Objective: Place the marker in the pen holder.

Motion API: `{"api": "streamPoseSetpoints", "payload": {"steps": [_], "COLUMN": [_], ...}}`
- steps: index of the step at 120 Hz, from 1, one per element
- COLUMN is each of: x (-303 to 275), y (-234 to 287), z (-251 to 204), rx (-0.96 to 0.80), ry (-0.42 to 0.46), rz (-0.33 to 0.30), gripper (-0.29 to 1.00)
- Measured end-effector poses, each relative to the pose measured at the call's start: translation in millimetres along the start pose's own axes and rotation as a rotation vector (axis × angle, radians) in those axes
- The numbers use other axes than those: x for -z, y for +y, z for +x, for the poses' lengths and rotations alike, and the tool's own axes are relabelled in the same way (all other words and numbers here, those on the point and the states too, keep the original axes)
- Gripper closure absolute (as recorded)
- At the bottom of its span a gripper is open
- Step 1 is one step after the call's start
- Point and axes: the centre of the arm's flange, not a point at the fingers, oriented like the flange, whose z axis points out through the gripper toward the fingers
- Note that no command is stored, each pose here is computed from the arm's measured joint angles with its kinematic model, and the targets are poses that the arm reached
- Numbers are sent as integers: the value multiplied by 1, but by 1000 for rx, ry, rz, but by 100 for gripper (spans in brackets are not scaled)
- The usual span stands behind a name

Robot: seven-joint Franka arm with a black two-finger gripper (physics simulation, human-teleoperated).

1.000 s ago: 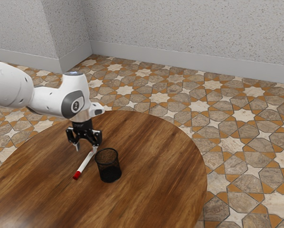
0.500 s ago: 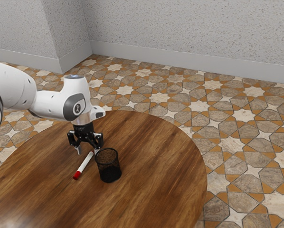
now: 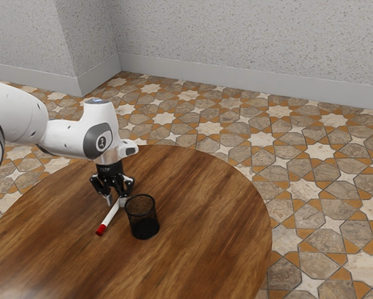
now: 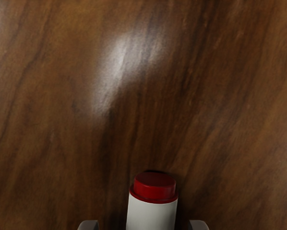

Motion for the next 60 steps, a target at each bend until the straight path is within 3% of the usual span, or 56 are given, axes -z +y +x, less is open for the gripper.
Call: {"api": "streamPoseSetpoints", "payload": {"steps": [60], "x": [-1], "y": [0], "z": [2], "rx": [-3], "ry": [24], "rz": [3], "gripper": [75]}}
